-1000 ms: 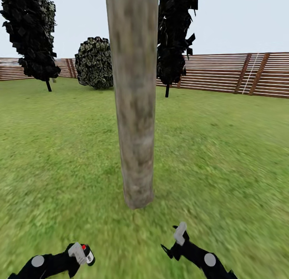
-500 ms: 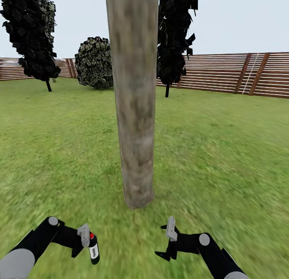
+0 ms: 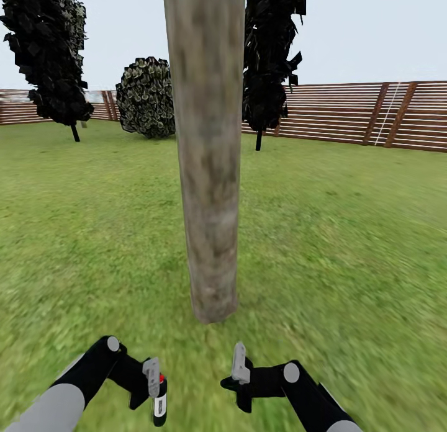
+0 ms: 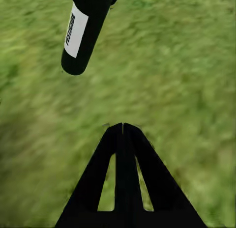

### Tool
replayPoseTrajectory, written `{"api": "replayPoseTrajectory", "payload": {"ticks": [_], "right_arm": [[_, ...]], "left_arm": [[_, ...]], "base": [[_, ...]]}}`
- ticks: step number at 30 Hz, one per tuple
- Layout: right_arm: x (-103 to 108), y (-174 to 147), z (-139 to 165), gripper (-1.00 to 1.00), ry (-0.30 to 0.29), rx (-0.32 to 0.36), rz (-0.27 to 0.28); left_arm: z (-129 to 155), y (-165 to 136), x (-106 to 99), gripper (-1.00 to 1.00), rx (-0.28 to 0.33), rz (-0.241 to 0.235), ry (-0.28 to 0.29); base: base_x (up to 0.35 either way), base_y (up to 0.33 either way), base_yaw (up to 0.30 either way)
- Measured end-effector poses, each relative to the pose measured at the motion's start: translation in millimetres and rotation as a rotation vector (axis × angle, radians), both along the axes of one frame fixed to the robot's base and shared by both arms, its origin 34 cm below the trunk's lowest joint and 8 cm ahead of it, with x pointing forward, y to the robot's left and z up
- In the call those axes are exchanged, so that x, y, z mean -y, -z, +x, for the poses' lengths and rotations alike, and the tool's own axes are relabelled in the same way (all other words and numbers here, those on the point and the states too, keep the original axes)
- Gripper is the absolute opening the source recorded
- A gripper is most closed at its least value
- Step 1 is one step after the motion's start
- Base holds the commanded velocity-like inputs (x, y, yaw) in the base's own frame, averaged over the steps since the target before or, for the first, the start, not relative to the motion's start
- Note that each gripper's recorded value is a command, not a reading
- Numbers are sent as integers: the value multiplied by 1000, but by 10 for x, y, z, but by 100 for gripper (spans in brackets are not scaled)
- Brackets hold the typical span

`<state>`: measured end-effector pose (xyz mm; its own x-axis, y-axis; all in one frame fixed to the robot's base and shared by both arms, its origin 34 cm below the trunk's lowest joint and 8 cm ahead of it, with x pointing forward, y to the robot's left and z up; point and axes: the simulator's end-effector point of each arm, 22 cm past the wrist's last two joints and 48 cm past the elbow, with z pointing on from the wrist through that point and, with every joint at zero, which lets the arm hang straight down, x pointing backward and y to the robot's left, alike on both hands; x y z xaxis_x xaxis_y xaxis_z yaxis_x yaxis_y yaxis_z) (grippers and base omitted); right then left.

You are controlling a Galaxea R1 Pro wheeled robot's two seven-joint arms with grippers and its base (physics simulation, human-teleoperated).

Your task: In the garden, pick up the pesticide atomizer on the floor and spray pesticide onto both trees until each tree trunk is fully covered.

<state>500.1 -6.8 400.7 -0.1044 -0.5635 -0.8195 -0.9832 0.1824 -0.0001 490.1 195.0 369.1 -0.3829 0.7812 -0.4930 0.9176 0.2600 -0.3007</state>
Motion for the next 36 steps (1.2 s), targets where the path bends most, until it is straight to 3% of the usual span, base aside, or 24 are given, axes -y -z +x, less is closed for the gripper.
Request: {"api": "replayPoseTrajectory", "payload": {"ticks": [8, 15, 22, 24, 36], "right_arm": [[-229, -157, 5, -100, -31, 17, 35], [-252, -211, 72, -100, -34, 30, 38], [-253, -227, 94, -100, -34, 35, 39], [-254, -233, 102, -100, -34, 36, 40], [-265, -283, 146, -100, -31, 51, 45]], "left_arm": [[-104, 19, 337, -100, -13, -18, 61], [-218, 12, 437, -100, -35, -27, 114], [-283, -21, 729, -100, -20, -50, 202], [-285, -57, 902, -100, -14, -69, 217], [-168, -77, 1107, -100, 33, -82, 195]], "base": [[0, 0, 0], [0, 0, 0], [0, 0, 0], [0, 0, 0], [0, 0, 0]]}}
